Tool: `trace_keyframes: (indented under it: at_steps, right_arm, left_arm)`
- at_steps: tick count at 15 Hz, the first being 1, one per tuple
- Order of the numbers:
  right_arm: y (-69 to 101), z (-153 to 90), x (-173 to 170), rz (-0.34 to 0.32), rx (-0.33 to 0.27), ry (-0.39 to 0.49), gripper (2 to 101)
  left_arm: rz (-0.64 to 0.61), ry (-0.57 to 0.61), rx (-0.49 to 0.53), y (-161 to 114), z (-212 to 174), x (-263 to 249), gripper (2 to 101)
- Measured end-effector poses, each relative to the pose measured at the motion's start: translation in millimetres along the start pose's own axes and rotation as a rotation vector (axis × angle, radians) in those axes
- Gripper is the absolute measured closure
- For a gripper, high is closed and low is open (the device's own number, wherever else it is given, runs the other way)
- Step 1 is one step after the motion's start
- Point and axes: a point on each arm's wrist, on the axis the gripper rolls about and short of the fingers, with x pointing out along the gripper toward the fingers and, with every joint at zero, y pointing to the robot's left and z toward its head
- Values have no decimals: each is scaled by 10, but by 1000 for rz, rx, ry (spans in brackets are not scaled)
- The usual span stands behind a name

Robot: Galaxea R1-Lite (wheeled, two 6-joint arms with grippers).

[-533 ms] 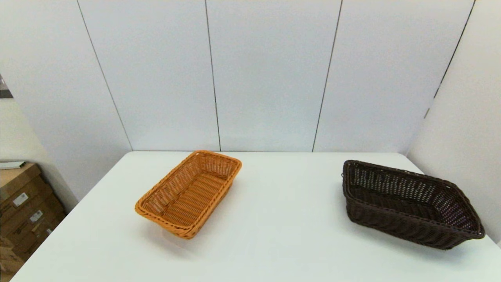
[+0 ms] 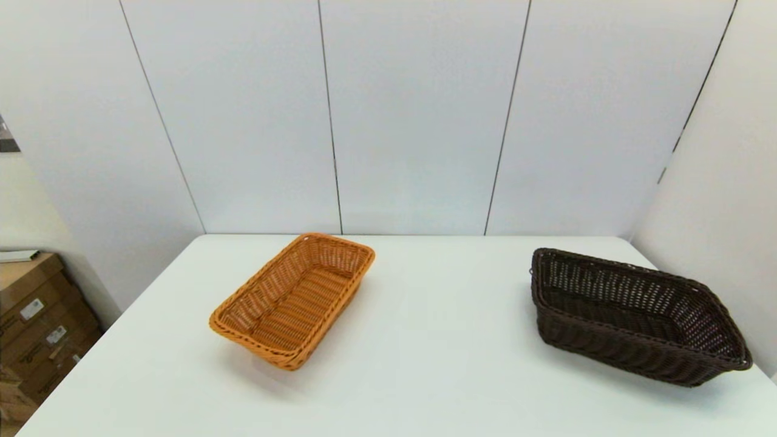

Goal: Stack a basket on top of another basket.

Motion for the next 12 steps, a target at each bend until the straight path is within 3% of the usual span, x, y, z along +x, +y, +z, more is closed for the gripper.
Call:
trace_keyframes:
  at_steps: [8, 12]
  right_arm:
    - [0, 1, 0, 0, 0, 0, 50]
    - [0, 0, 0, 0, 0, 0, 50]
  left_arm:
    - [-10, 58, 15, -1, 74, -70, 54]
    - [-107, 161, 10, -21, 268, -201, 54]
